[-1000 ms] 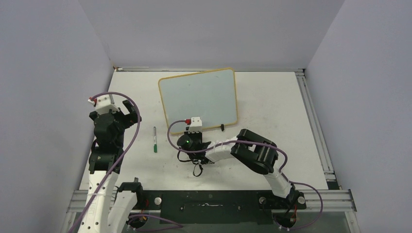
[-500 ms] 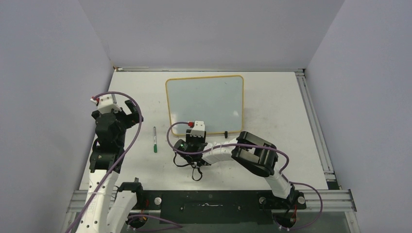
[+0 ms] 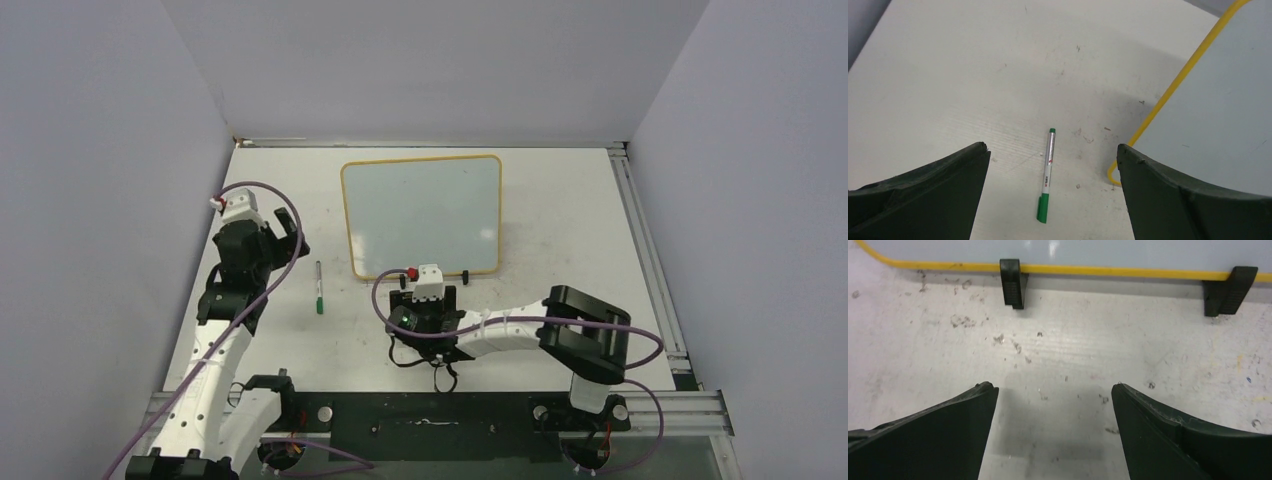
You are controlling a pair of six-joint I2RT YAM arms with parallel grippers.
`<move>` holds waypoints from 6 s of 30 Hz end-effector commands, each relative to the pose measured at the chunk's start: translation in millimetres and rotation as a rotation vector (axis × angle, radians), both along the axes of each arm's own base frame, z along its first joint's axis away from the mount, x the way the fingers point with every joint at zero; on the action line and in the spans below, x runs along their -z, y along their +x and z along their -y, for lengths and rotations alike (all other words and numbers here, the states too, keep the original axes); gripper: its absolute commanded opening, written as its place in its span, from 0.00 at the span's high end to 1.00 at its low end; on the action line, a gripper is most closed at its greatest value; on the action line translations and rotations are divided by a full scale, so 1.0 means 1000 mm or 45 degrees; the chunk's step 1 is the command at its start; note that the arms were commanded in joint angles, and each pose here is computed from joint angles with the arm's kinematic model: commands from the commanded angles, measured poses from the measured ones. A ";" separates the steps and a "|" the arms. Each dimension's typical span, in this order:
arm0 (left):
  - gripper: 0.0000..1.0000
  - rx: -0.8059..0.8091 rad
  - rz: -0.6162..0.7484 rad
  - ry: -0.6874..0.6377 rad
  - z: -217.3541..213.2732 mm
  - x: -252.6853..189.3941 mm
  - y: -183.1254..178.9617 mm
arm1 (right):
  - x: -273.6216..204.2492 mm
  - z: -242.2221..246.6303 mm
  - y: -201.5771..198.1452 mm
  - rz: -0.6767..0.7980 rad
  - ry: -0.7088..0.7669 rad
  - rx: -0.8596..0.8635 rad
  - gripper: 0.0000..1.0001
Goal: Write a sentence on the whiteboard
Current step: Move the whiteboard to the center of the board, then open the whiteboard marker at the center of the board.
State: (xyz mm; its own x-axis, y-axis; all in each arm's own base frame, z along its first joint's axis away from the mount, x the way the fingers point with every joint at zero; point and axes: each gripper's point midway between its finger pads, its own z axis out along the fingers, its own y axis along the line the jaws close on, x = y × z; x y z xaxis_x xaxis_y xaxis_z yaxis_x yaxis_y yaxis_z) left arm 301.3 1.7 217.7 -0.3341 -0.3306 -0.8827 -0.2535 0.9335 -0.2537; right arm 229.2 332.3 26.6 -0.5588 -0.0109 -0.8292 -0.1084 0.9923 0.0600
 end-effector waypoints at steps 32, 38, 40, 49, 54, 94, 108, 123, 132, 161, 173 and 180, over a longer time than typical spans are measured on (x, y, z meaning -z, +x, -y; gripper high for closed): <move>0.68 -0.098 -0.890 -0.002 0.039 0.197 -0.058 | -0.175 0.121 0.059 0.313 0.512 -0.186 0.07; 0.98 -0.092 -0.911 0.010 0.040 0.200 -0.058 | -0.179 0.125 0.061 0.322 0.502 -0.187 0.07; 1.00 -0.110 -0.885 0.007 0.038 0.195 -0.058 | -0.184 0.125 0.061 0.329 0.495 -0.201 0.06; 1.00 -0.027 -0.335 -0.050 0.036 0.072 -0.044 | -0.235 0.096 0.043 0.363 0.540 -0.538 0.05; 1.00 0.273 -0.115 0.018 0.063 0.001 -0.044 | -0.256 0.076 0.037 0.249 0.695 -0.796 0.06; 1.00 1.856 -0.092 0.217 0.271 0.038 -0.170 | -0.198 0.031 -0.081 -0.668 0.776 -1.393 0.43; 1.00 1.921 -0.163 0.244 0.272 0.052 -0.182 | -0.177 0.028 -0.086 -0.741 0.738 -1.410 0.46; 1.00 1.934 -0.160 0.298 0.270 0.056 -0.180 | -0.169 0.032 -0.103 -0.802 0.720 -1.469 0.60; 1.00 1.942 -0.161 0.301 0.269 0.056 -0.181 | -0.168 0.033 -0.106 -0.798 0.728 -1.462 0.62; 0.15 1.192 0.520 -0.806 0.243 -0.127 -0.105 | -0.308 0.050 -0.050 0.311 1.138 -1.094 0.95; 0.31 1.260 0.536 -1.263 0.264 -0.149 -0.108 | -0.331 0.043 -0.059 0.440 1.187 -1.183 0.95; 0.45 1.276 0.551 -1.357 0.267 -0.156 -0.108 | -0.326 0.042 -0.062 0.425 1.173 -1.196 0.95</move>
